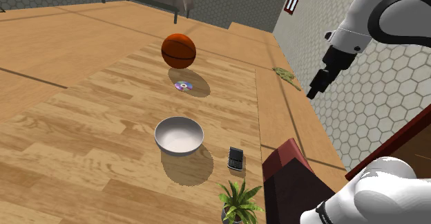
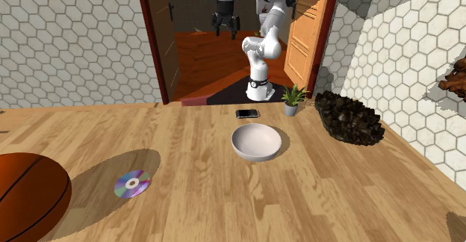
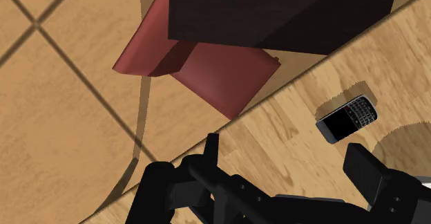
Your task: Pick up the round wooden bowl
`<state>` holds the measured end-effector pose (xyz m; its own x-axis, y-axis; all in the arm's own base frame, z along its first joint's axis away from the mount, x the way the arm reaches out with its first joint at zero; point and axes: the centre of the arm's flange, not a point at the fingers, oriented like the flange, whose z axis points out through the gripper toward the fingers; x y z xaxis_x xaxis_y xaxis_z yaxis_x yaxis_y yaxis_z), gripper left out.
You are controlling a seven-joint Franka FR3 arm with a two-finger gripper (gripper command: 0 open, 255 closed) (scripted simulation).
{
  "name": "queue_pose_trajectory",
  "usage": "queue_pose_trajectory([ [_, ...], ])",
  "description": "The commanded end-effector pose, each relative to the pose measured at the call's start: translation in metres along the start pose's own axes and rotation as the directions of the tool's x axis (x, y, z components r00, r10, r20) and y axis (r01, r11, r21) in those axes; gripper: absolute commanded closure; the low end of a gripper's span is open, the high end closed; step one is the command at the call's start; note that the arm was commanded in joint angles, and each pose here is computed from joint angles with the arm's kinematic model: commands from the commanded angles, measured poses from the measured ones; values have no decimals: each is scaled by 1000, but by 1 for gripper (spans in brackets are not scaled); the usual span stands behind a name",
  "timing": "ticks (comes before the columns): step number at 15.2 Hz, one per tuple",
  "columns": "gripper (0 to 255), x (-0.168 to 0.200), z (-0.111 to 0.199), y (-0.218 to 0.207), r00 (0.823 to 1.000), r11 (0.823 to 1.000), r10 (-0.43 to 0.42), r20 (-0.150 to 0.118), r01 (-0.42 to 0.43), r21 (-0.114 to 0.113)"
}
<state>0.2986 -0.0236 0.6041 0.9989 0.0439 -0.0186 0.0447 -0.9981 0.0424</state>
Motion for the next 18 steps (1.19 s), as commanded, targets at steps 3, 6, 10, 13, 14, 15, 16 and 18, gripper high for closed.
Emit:
queue_pose_trajectory([
  [3,0,14,15,-14,1000,1000,6,-3,-6,12],
  [6,0,36,38,-34,1000,999,15,-7,-15,31],
  [10,0,66,67,-62,1000,998,27,-13,-26,56],
  [13,0,88,89,-83,999,997,36,-17,-35,75],
  [14,0,96,96,-90,999,996,39,-18,-38,81],
  [15,0,103,103,-97,999,995,43,-19,-41,87],
  [16,0,111,110,-104,999,995,46,-20,-44,93],
  [18,0,126,124,-118,998,993,52,-23,-49,106],
])
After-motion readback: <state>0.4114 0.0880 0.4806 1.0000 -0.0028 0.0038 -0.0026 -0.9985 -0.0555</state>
